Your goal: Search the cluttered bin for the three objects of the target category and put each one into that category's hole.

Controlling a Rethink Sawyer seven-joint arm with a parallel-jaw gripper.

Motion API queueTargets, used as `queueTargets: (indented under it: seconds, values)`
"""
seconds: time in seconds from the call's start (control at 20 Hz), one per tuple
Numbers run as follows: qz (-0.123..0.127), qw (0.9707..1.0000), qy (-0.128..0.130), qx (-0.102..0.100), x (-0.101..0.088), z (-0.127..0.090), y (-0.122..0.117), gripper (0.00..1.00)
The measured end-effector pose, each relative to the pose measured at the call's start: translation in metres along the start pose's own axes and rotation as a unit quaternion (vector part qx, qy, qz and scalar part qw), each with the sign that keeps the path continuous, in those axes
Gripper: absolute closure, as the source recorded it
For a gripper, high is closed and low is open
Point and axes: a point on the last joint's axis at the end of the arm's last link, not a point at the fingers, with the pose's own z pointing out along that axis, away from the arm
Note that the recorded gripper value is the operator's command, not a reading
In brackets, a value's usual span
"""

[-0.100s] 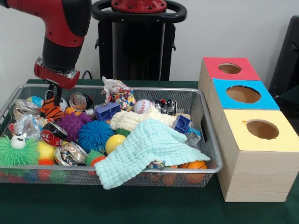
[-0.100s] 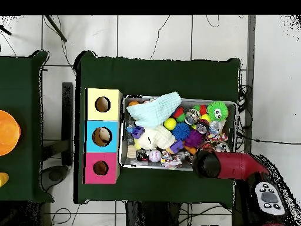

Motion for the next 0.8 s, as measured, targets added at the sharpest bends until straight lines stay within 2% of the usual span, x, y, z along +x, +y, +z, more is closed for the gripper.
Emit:
queueTargets:
  seconds: [0.55,0.8]
  values:
    - [0.001,1.0000,-0.006,-0.001,-0.004,-0.004,0.000,1.00]
    - [0.028,0.9994,-0.015,-0.014,-0.019,-0.026,-0.007,1.00]
